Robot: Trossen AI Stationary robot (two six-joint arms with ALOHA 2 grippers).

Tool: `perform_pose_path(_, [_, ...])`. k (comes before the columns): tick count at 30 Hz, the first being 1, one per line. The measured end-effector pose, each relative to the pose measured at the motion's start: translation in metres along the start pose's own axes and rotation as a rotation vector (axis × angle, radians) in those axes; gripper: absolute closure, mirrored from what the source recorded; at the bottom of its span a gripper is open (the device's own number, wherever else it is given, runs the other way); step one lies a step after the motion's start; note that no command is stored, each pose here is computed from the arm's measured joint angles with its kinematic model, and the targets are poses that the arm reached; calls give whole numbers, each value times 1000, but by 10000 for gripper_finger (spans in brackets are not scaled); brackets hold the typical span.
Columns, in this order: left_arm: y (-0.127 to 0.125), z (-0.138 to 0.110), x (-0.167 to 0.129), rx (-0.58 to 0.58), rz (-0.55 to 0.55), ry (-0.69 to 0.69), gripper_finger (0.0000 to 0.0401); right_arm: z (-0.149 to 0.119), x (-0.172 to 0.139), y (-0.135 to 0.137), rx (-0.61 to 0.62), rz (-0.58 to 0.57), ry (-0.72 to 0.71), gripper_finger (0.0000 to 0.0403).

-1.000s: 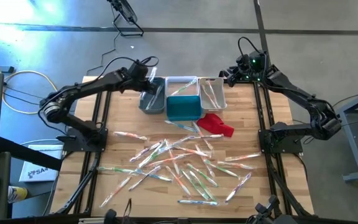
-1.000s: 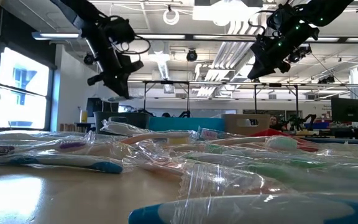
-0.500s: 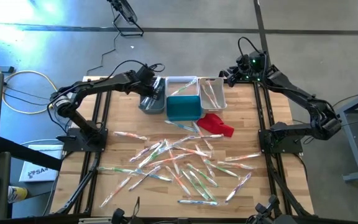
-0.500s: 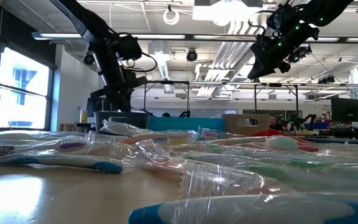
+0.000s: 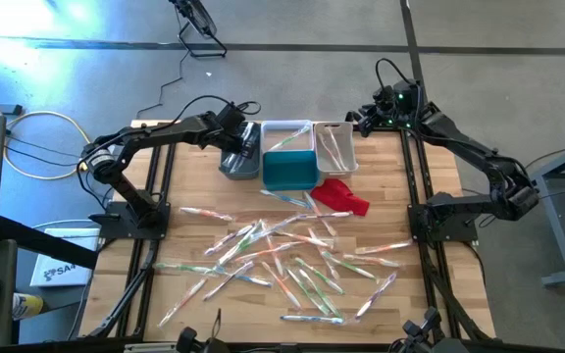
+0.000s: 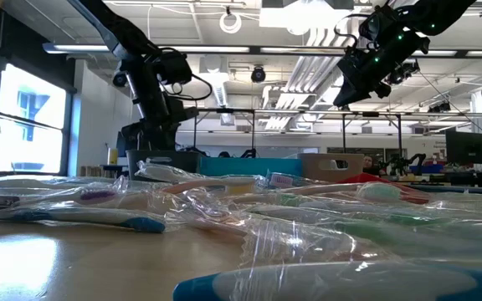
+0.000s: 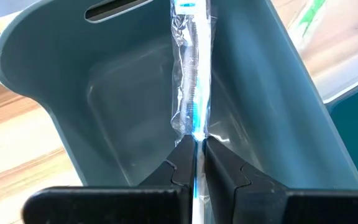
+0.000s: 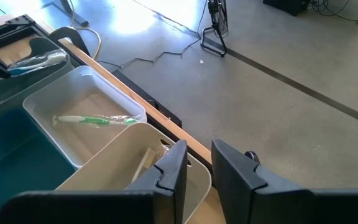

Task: Pick & Place Toothbrushes
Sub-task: Put the blue toothbrush into the gray bin, then put the orange toothbrush into the white bin

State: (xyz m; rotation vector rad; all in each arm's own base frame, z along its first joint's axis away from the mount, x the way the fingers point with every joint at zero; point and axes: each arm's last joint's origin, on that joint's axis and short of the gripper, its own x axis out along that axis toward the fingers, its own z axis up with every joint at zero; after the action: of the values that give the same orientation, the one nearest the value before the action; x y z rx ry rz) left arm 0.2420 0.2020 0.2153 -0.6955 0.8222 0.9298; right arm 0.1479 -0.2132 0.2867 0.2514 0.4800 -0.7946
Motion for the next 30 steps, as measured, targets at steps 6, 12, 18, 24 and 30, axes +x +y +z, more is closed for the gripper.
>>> perform_pose_path(6, [0, 0, 0, -45, 5, -3, 363, 0, 0, 0, 0, 0, 0, 336])
perform_pose_path(12, [0, 0, 0, -51, 8, -4, 313, 0, 0, 0, 0, 0, -1, 336])
perform_pose_path(18, [0, 0, 0, -50, 11, -6, 295, 0, 0, 0, 1, 0, 0, 336])
perform_pose_path(24, [0, 0, 0, -51, 3, -2, 295, 0, 0, 0, 0, 0, -1, 336])
perform_pose_path(30, [-3, 3, -1, -52, -20, -37, 295, 0, 0, 0, -1, 0, -1, 336])
